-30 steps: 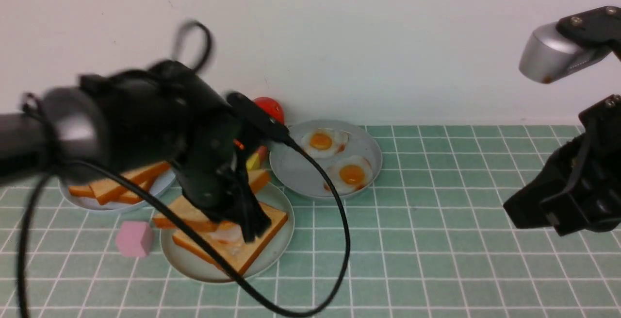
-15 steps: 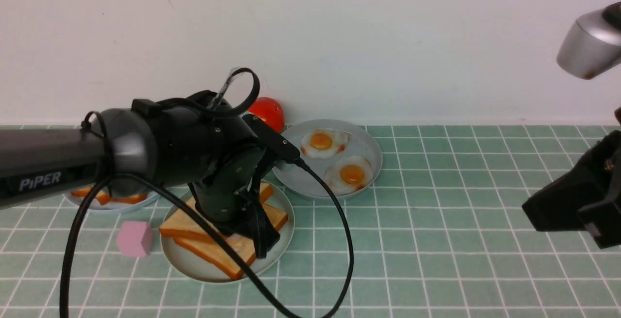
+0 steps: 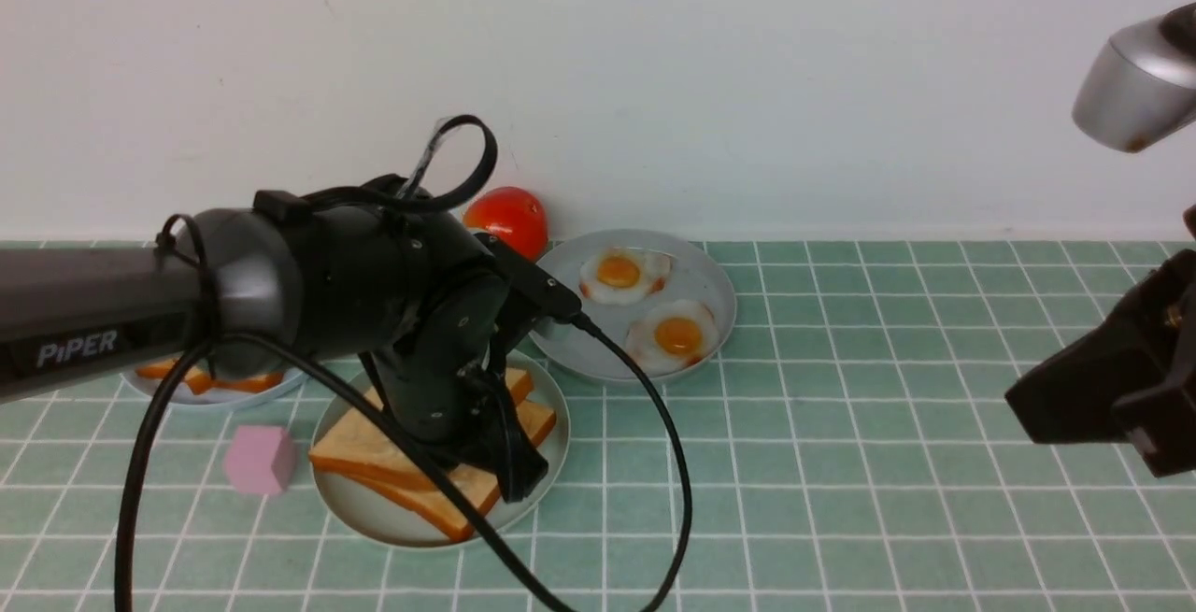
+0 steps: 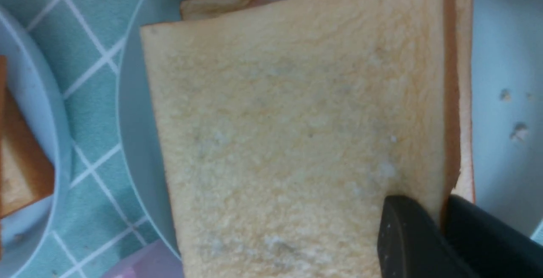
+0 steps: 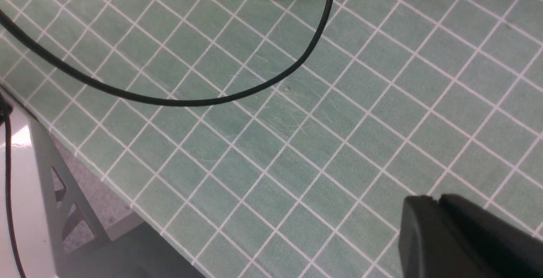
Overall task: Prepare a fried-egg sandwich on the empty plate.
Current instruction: Use the left arm to place a slice of bread on the fried egg in the middle
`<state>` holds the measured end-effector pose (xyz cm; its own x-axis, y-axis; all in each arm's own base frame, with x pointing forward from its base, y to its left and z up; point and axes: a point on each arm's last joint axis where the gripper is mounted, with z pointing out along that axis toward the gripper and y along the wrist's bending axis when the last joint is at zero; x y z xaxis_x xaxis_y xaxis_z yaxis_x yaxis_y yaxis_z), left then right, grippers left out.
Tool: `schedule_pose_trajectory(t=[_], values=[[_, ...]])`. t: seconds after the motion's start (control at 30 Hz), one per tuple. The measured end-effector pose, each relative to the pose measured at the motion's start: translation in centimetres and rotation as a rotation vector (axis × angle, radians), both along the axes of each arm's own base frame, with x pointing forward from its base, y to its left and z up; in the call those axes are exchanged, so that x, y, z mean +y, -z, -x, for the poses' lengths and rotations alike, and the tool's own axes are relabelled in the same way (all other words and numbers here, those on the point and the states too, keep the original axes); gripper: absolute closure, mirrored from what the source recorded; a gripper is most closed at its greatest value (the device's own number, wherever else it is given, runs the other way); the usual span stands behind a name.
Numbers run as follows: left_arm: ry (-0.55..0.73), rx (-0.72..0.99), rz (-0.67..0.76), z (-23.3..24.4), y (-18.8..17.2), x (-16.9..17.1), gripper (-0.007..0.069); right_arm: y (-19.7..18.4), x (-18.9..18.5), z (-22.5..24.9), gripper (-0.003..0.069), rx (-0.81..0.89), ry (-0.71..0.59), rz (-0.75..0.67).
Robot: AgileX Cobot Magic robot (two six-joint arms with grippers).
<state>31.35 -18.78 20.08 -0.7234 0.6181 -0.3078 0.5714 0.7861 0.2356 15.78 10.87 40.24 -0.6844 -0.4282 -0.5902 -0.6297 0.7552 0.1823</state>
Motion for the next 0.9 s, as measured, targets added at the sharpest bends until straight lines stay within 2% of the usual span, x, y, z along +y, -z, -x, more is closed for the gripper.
schedule_pose_trajectory(t=[0.37, 0.47, 0.6, 0.73, 0.9], values=[[0.051, 0.0, 0.01, 0.01, 0.0, -0.26, 0.0548, -0.04, 0.02, -0.05, 0.0587, -0.006, 0.002, -0.003], [0.045, 0.006, 0.022, 0.06, 0.02, -0.34, 0.0511, -0.04, 0.02, -0.05, 0.0585, -0.006, 0.002, -0.003], [0.034, 0.016, 0.042, 0.15, 0.04, -0.47, 0.0384, -0.04, 0.02, -0.05, 0.0584, -0.006, 0.002, -0.004], [0.029, 0.023, 0.05, 0.2, 0.06, -0.52, 0.0295, -0.04, 0.02, -0.05, 0.0583, -0.007, 0.001, -0.003], [-0.001, 0.038, 0.099, 0.38, -0.71, -0.79, 0.0258, -0.04, 0.02, -0.05, 0.058, -0.007, 0.001, -0.003]])
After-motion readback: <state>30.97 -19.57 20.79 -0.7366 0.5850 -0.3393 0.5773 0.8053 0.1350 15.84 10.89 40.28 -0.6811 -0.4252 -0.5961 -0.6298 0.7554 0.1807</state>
